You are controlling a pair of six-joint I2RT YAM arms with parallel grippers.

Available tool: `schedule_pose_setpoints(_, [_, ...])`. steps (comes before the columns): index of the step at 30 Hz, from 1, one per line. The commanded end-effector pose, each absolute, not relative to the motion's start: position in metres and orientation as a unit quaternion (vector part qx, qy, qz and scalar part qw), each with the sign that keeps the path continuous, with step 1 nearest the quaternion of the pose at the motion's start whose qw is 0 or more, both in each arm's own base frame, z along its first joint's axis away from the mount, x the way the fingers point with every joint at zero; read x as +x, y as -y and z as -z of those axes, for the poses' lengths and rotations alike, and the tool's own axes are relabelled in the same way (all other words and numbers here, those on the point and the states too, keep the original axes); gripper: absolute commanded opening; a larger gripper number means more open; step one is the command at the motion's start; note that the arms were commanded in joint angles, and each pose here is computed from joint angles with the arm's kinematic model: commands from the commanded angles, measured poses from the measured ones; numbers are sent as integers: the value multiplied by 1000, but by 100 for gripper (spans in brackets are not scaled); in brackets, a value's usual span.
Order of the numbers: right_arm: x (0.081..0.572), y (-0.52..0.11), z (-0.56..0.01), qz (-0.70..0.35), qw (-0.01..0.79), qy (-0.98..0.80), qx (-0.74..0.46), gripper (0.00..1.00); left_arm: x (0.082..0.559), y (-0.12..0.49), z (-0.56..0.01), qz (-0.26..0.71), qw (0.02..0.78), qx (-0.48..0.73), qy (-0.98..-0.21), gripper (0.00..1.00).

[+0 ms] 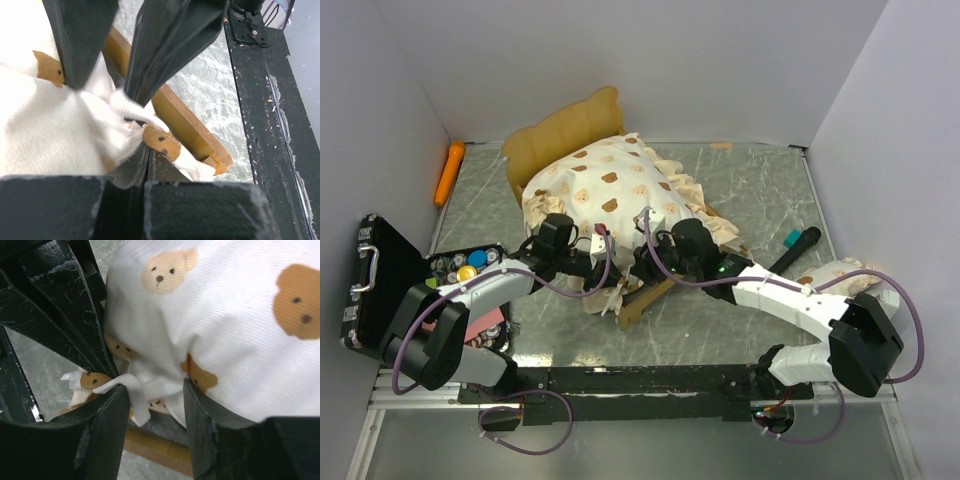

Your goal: Set up the pet bed

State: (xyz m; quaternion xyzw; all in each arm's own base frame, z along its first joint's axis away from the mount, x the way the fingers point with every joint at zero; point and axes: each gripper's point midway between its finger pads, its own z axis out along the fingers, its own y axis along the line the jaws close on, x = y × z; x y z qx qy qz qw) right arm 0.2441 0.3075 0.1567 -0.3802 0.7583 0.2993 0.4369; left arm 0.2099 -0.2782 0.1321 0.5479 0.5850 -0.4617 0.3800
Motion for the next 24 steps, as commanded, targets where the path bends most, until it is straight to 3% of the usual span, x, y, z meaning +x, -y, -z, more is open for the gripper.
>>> schedule_pose_setpoints(1, [251, -290, -188, -273, 467, -756, -369, 58, 204, 281, -142, 482, 382, 558, -557, 1])
schedule_pose_setpoints(7, [242, -284, -189, -279, 452, -755, -383, 72, 205, 280, -139, 478, 381, 560, -560, 1])
schedule_pose_setpoints(17, [228, -287, -195, -308, 458, -728, -407, 76, 199, 279, -136, 482, 373, 568, -553, 1])
schedule_pose_setpoints(24, [231, -302, -167, -322, 425, -736, -417, 73, 184, 280, -147, 512, 360, 577, -525, 1])
